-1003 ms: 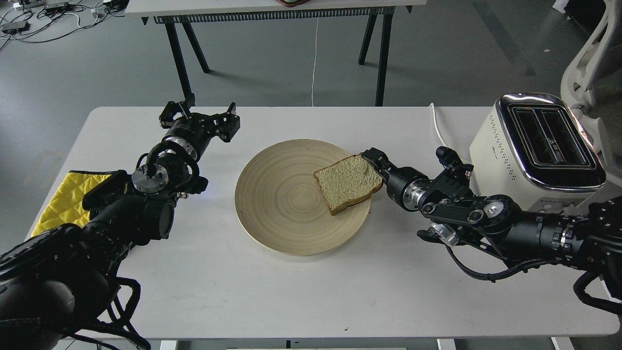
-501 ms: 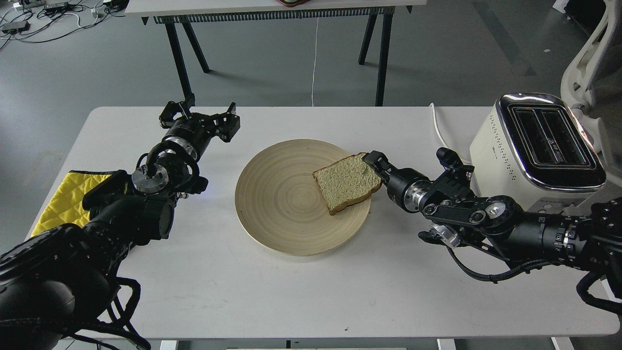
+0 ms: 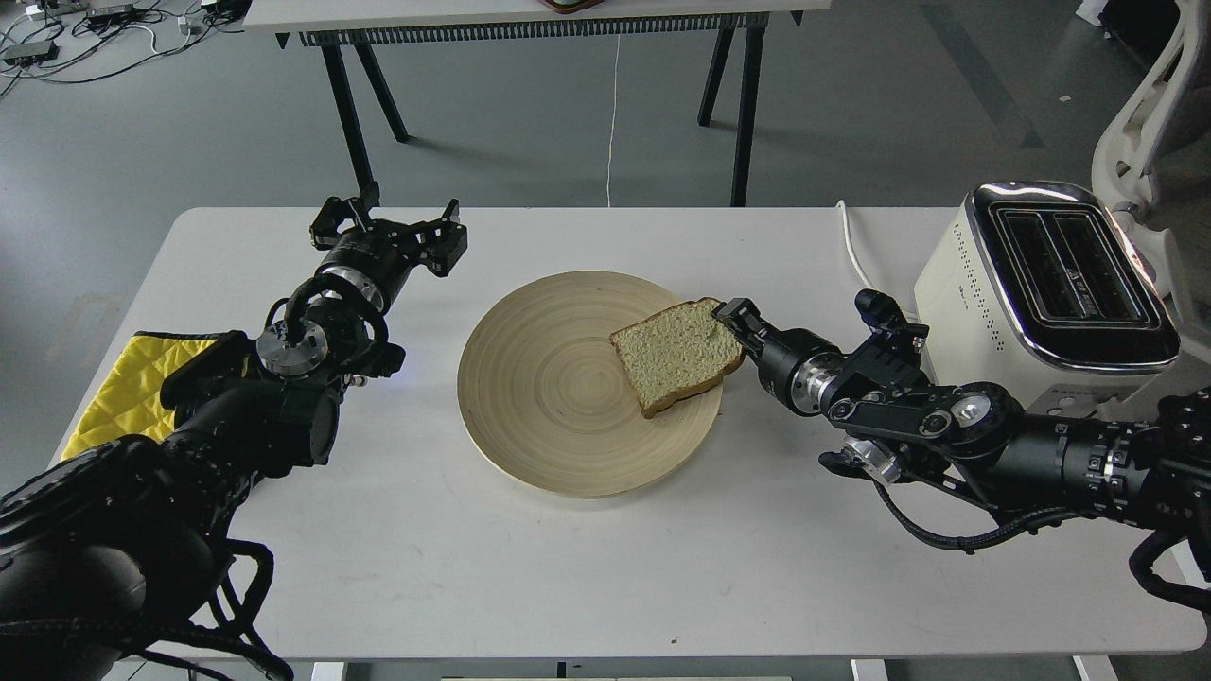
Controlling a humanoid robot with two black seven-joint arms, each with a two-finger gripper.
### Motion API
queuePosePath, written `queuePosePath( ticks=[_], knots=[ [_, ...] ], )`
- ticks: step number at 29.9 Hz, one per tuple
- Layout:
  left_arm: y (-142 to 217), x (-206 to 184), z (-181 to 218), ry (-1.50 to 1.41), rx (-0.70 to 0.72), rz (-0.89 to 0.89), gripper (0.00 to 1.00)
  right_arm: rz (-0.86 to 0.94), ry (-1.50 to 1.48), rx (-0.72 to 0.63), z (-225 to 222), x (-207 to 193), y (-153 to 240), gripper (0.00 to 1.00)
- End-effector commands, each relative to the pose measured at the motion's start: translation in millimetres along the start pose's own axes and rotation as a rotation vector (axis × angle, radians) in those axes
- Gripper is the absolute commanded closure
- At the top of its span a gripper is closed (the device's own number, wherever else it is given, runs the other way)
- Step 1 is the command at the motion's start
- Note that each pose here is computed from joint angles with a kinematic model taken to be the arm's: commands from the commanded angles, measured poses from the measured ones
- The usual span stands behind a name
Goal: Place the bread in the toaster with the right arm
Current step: 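Move the right gripper to the bread slice edge and close on it, then lift the bread slice off the plate with the right gripper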
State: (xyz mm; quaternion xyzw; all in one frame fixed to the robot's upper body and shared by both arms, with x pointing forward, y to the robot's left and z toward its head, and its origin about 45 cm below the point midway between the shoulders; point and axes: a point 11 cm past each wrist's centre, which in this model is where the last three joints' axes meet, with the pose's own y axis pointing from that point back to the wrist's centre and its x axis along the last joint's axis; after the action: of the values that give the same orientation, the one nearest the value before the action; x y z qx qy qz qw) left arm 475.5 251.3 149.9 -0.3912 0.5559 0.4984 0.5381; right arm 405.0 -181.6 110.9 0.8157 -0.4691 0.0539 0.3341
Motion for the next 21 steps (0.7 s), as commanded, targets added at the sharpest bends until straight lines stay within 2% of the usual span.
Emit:
queuePosePath(
  ticks=[1, 21],
  knots=[
    [0.0, 0.0, 0.0, 0.0, 0.0, 0.0, 0.0, 0.001, -0.001, 0.001, -0.1, 0.1, 0.0, 0.67],
    [0.0, 0.0, 0.0, 0.0, 0.0, 0.0, 0.0, -0.013, -0.01, 0.009, -2.4, -1.4, 2.9, 0.82]
  ],
)
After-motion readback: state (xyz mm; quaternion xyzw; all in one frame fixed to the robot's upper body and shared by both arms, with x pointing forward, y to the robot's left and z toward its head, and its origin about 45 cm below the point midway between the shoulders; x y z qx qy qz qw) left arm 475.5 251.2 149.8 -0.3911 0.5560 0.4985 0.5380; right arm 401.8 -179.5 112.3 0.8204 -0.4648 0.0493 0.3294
